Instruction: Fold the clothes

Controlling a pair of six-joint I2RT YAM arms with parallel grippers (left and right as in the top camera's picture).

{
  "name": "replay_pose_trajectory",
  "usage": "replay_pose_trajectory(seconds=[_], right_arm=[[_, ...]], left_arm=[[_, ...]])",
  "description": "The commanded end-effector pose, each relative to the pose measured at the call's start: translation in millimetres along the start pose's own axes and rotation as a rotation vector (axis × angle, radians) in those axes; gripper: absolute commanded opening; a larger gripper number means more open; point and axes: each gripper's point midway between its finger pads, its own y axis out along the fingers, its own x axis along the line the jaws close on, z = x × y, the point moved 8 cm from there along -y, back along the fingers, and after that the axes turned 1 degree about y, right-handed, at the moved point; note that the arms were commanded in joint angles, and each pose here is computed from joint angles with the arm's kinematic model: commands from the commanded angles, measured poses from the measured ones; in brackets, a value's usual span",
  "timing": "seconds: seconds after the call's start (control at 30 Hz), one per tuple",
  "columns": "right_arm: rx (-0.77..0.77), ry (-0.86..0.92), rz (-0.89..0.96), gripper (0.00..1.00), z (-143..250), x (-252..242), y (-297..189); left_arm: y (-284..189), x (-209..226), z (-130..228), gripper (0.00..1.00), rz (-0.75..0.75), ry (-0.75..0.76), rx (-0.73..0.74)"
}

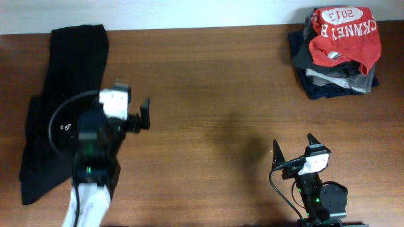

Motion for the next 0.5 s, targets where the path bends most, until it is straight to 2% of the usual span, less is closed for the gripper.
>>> replay_pose_trajectory(seconds=[0.0,0.27,0.47], right_arm=[[-0.001,0.008,0.01,0.99,2.3,-0.5,0.1],[-0.001,0.008,0.01,0.99,2.3,-0.5,0.1],[-0.001,0.008,0.01,0.99,2.3,-0.5,0.1]], left_arm=[[-23.6,1.4,14.4,0.99,-0.065,0.015,-0.043],[-62.0,3.9,37.3,0.99,-0.127,0.021,-0.134],[-73.2,4.4,59.7,0.99,-0.111,0.017,-0.162]])
